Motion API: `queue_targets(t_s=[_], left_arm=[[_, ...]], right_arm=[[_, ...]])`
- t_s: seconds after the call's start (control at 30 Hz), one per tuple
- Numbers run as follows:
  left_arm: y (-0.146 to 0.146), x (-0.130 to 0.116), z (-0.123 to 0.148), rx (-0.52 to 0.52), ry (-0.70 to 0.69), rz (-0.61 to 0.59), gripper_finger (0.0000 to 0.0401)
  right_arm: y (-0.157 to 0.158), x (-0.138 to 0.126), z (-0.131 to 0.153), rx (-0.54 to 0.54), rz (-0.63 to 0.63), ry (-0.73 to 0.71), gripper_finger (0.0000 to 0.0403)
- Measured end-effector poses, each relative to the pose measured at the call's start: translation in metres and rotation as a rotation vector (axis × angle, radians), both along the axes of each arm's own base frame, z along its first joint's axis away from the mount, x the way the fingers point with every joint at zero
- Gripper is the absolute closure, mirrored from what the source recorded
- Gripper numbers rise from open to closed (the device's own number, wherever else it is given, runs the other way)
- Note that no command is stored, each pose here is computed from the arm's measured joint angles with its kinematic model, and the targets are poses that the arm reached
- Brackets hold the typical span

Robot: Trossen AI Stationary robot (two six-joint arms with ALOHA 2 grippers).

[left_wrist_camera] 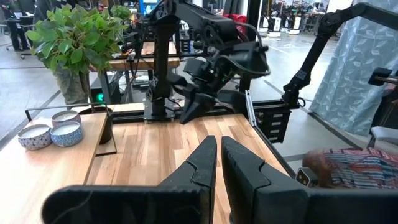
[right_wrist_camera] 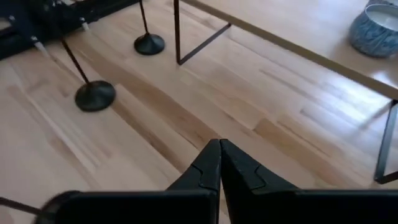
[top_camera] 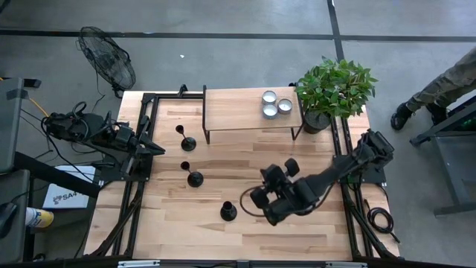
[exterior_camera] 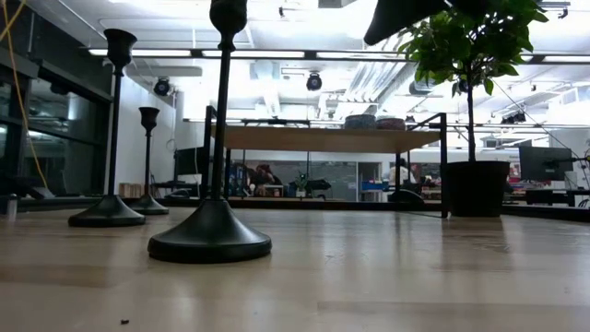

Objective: Pick & Place candle stick holders
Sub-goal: Put the black candle holder on the shelf

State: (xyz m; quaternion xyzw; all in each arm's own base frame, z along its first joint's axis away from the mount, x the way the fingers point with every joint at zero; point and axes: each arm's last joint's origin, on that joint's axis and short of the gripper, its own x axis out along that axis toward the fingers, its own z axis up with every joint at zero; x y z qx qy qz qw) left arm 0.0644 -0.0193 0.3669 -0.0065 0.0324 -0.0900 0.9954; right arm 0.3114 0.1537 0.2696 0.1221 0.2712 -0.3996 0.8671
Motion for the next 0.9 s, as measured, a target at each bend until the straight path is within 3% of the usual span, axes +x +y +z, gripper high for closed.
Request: queue_targets(t_s=[0.3,0.63,0.9], left_arm=[[0.000,0.000,0.000,0.000,0.000,0.000,0.0375],[0.000,0.000,0.000,-0.001,-0.001,0.000,0.0375],[0.000,0.000,0.000,-0.001,-0.001,-0.001,0.0375]], right_arm=[[0.008,-0.008,-0.043,-0.081,0.079,0.016,0.0402],[0.004,-0.002,-0.093,0.036,0.302,0.036,0.0402],[0.003,-0.006,-0.106,0.072,0.340,0.052,0.0402]])
